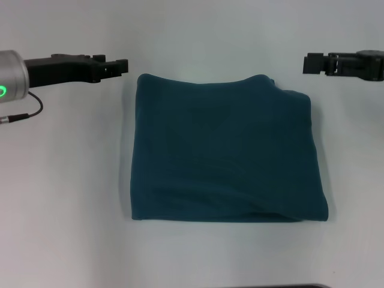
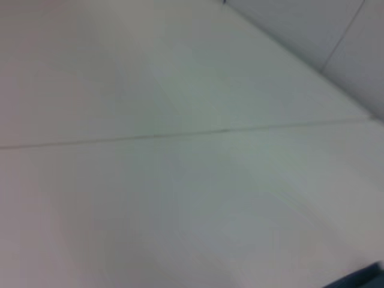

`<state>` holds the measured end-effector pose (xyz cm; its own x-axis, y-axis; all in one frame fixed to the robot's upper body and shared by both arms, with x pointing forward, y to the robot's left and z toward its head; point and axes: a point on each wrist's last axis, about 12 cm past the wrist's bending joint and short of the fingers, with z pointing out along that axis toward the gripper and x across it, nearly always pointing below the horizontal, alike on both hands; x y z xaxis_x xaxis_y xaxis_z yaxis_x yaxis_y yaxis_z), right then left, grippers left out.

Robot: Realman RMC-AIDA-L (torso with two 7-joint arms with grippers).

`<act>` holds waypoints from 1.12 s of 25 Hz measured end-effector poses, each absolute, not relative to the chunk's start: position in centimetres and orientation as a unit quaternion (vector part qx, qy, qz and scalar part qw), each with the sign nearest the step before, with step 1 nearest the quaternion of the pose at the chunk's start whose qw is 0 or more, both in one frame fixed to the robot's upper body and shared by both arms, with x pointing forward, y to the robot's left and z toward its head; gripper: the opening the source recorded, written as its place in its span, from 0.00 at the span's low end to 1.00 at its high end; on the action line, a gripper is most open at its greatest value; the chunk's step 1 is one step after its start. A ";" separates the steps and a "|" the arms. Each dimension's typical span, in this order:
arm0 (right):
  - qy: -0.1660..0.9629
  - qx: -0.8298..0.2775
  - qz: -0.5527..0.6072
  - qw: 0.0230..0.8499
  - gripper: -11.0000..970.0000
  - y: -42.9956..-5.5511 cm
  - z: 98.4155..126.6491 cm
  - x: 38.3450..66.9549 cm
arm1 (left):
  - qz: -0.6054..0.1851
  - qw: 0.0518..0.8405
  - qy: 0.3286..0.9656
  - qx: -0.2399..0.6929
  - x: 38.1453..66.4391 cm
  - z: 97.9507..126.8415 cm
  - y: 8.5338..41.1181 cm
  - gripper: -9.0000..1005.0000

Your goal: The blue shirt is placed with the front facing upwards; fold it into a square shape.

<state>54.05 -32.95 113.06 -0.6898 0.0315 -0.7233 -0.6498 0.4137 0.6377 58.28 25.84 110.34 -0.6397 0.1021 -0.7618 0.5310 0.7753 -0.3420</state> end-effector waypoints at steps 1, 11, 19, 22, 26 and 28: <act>0.769 -0.206 0.499 0.342 0.64 -32.9 112.9 54.0 | -0.300 0.386 0.853 0.182 57.8 110.5 26.0 0.51; 0.762 -0.245 0.460 0.385 0.64 -32.1 111.5 54.0 | -0.438 0.425 0.773 0.174 53.8 111.4 27.4 0.72; 0.755 -0.290 0.449 0.381 0.73 -30.6 110.5 53.6 | -0.487 0.388 0.756 0.200 52.6 110.2 26.1 0.85; 0.754 -0.306 0.446 0.372 0.80 -30.3 110.6 53.7 | -0.491 0.386 0.752 0.212 52.1 110.0 26.2 0.87; 0.753 -0.311 0.445 0.373 0.89 -30.1 110.7 53.8 | -0.483 0.394 0.750 0.223 51.6 109.6 26.6 0.88; 0.752 -0.317 0.443 0.371 0.93 -30.1 110.6 53.8 | -0.479 0.396 0.748 0.232 51.3 109.3 26.6 0.88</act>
<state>53.78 -30.08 110.63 -0.5242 -0.1475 -0.8387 -0.8054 0.4060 0.4320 51.30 26.61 109.30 -0.5785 -0.0330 -0.8150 0.7265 0.4334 -0.5332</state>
